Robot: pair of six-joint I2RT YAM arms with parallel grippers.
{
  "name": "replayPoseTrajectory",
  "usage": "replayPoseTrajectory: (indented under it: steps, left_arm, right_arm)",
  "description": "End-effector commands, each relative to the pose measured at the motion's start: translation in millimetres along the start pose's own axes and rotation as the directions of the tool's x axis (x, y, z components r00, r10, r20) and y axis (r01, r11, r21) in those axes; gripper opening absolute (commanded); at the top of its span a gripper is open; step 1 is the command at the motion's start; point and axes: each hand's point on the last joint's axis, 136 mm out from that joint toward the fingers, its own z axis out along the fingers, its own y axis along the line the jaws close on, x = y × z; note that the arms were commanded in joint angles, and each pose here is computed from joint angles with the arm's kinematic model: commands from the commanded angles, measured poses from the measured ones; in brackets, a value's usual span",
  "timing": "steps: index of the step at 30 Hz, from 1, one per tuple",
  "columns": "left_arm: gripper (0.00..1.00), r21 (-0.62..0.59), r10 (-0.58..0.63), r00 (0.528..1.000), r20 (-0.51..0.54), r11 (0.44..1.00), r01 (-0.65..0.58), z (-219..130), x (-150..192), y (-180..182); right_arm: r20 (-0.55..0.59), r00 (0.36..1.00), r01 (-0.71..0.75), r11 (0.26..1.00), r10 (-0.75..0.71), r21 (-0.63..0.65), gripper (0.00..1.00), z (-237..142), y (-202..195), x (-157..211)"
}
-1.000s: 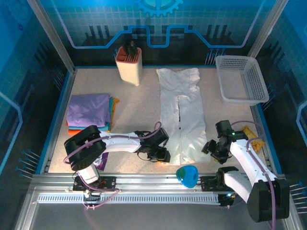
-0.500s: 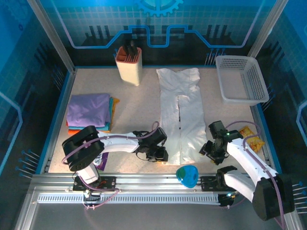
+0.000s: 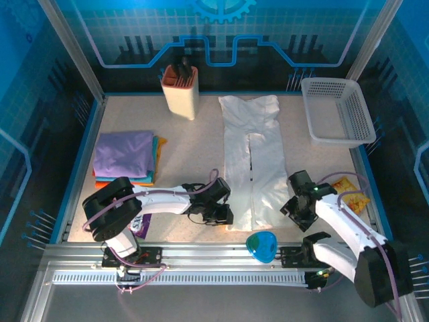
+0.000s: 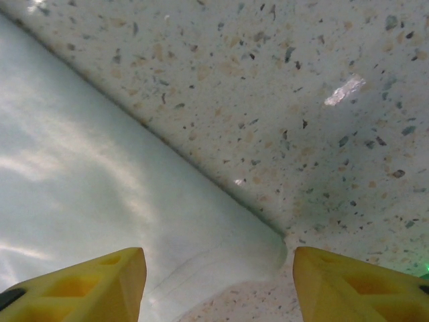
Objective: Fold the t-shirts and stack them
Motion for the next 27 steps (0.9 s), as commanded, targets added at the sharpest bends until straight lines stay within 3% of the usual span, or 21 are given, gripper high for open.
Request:
replayPoseTrajectory:
  steps: [1, 10, 14, 19, 27]
  left_arm:
    - [0.2, 0.019, -0.016, 1.0, 0.0, 1.0, 0.016, 2.1, -4.7, -3.5]
    - [0.13, 0.031, -0.025, 1.0, 0.001, 0.999, 0.025, 5.6, -8.2, -6.2]
    - [0.06, 0.042, -0.033, 0.999, 0.007, 0.999, 0.033, 4.9, -9.2, -8.3]
    - [0.0, 0.047, -0.03, 0.999, 0.018, 0.998, 0.029, 0.1, -12.4, -14.0]
    - [0.0, 0.052, -0.043, 0.997, 0.064, 0.998, 0.039, -25.9, -35.5, -29.1]
  right_arm:
    - [0.016, 1.0, 0.022, 1.0, -0.022, 0.003, 0.59, -1.2, 8.6, -7.5]
    - [-0.031, 0.997, 0.068, 0.997, -0.067, 0.027, 0.45, 10.0, 17.7, -6.5]
    - [-0.019, 0.998, 0.06, 0.998, -0.06, -0.009, 0.32, 8.0, 18.4, -4.7]
    - [-0.001, 0.998, 0.069, 0.996, -0.069, -0.057, 0.07, 3.0, 20.2, -4.1]
    - [0.061, 0.988, 0.149, 0.983, -0.144, -0.106, 0.04, -29.7, 42.1, -19.0]
